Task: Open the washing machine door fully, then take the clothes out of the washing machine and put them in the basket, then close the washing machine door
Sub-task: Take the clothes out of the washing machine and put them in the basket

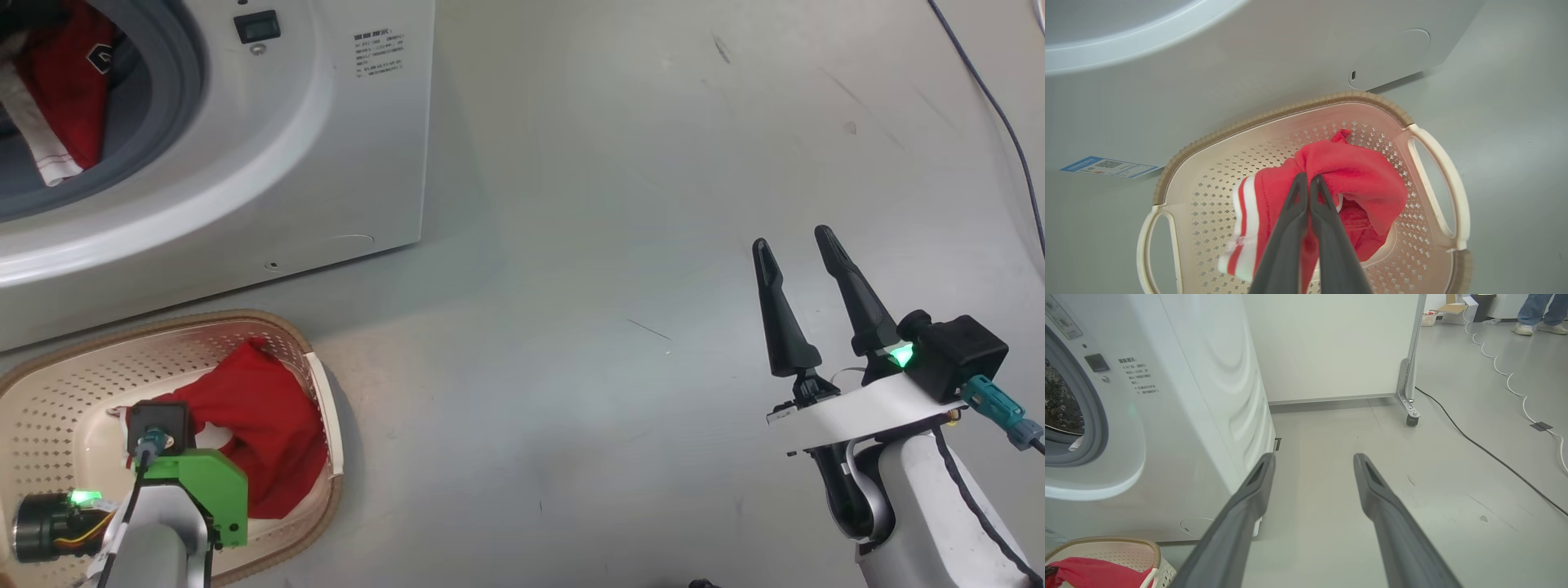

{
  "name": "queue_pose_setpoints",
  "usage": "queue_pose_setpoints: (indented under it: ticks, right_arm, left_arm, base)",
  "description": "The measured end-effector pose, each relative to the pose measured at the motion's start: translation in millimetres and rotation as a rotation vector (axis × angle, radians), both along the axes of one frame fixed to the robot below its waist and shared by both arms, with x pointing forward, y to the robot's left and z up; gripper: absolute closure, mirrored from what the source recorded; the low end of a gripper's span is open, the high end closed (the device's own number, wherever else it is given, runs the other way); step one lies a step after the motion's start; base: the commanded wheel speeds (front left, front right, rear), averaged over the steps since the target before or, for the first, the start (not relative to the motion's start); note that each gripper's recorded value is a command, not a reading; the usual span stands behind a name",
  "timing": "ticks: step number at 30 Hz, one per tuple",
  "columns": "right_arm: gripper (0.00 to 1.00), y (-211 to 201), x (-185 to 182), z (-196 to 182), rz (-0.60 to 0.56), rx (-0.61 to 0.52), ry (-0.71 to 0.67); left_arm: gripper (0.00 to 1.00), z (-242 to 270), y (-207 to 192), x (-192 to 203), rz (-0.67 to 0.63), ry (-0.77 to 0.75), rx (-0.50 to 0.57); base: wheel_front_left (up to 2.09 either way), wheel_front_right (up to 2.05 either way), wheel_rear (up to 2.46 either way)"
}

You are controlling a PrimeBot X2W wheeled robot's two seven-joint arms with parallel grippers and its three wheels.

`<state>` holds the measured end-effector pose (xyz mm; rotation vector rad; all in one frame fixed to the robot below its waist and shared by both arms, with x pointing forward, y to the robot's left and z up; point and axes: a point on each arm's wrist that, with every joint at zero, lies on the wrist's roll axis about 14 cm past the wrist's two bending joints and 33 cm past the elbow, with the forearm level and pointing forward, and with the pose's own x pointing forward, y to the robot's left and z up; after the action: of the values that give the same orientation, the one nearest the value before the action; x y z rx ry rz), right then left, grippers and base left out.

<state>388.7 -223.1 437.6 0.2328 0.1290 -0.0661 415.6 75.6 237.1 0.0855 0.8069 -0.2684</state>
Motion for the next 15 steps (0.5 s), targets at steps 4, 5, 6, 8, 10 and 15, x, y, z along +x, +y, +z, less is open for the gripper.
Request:
queue_pose_setpoints:
  ticks: [4, 5, 6, 8, 10, 15]
  right_arm:
    - [0.00, -3.9, 0.0, -3.9, -0.011, -0.006, 0.013]
    - [0.00, -5.0, 0.4, -4.6, -0.014, -0.008, 0.016]
    - [0.00, -6.1, 0.2, -5.5, -0.018, -0.010, 0.019]
    - [0.00, -8.4, -1.0, -7.3, -0.026, -0.013, 0.026]
    - [0.00, -11.4, -2.5, -8.5, -0.037, -0.016, 0.032]
    - [0.00, -19.5, -5.1, -9.0, -0.061, -0.026, 0.037]
  left_arm:
    - [1.00, -9.4, -2.4, 0.4, -0.003, 0.020, 0.003]
    - [1.00, -12.6, -3.9, -0.8, -0.006, 0.029, 0.002]
    - [1.00, -16.2, -5.3, -3.0, -0.010, 0.041, 0.003]
    - [1.00, -23.6, -7.6, -8.4, -0.021, 0.067, 0.006]
    - [1.00, -28.8, -10.4, -12.3, -0.031, 0.082, 0.005]
    - [1.00, -32.7, -15.8, -12.2, -0.042, 0.090, 0.005]
  base:
    - [0.00, 0.00, 0.00]
    - [0.00, 0.00, 0.00]
    - [0.00, 0.00, 0.00]
    - [0.00, 0.00, 0.00]
    - [0.00, 0.00, 0.00]
    - [0.00, 0.00, 0.00]
